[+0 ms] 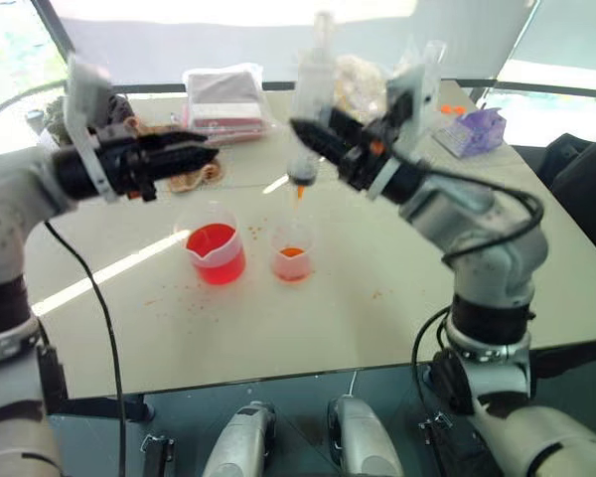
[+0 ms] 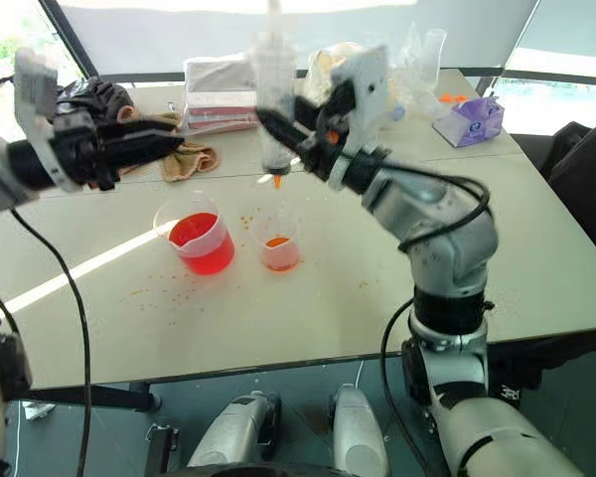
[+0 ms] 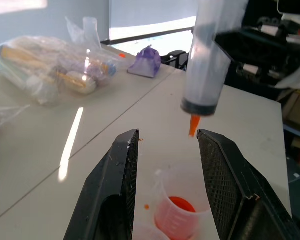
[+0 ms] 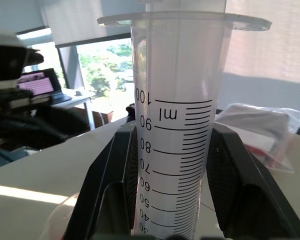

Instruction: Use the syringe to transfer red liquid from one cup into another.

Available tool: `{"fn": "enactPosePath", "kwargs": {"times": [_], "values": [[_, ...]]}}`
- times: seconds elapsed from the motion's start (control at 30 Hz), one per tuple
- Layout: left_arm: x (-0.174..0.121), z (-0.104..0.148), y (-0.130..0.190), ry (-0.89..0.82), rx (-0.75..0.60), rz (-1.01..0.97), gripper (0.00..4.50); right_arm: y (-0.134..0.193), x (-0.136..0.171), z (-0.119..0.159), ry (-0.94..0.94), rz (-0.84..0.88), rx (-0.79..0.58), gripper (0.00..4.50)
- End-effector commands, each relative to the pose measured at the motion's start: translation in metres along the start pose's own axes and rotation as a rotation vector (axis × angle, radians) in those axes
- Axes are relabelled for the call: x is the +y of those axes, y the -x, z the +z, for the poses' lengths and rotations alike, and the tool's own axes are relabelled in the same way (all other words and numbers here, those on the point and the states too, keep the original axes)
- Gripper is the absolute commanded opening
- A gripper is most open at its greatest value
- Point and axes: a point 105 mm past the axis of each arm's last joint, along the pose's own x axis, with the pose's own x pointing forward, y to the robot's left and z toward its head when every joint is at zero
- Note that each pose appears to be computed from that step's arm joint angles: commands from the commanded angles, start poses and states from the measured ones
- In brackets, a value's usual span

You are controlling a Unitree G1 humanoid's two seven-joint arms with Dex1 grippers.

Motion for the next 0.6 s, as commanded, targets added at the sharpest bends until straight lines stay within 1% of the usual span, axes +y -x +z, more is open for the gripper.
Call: {"fn": "enactPosePath", "kwargs": {"times": [0.03,0.1,0.17,0.27,0.3,0.37,0.5,0.6], "values": [[-0.026,0.013,0.012,-0.086,-0.029,-0.033,1.96,0.003,-0.03,0.01,-0.131,-0.093,0.072,1.36],[-0.044,0.007,0.017,-0.112,-0.015,-0.088,1.96,0.002,-0.043,0.006,-0.161,-0.145,0.181,1.36],[-0.053,0.002,0.019,-0.133,0.0,-0.098,1.96,0.001,-0.049,0.0,-0.18,-0.172,0.281,1.36],[-0.065,-0.007,0.02,-0.159,0.025,-0.108,1.96,0.002,-0.052,-0.02,-0.145,-0.213,0.506,1.36],[-0.068,-0.01,0.02,-0.166,0.034,-0.11,1.96,0.004,-0.049,-0.032,-0.136,-0.215,0.622,1.36],[-0.07,-0.014,0.021,-0.177,0.044,-0.105,1.96,0.01,-0.049,-0.049,-0.126,-0.237,0.777,1.36],[-0.073,-0.024,0.022,-0.177,0.079,-0.104,1.96,0.024,-0.057,-0.074,-0.086,-0.275,0.937,1.36],[-0.076,-0.03,0.024,-0.181,0.108,-0.11,1.96,0.032,-0.061,-0.092,-0.101,-0.291,1.022,1.36]]}}
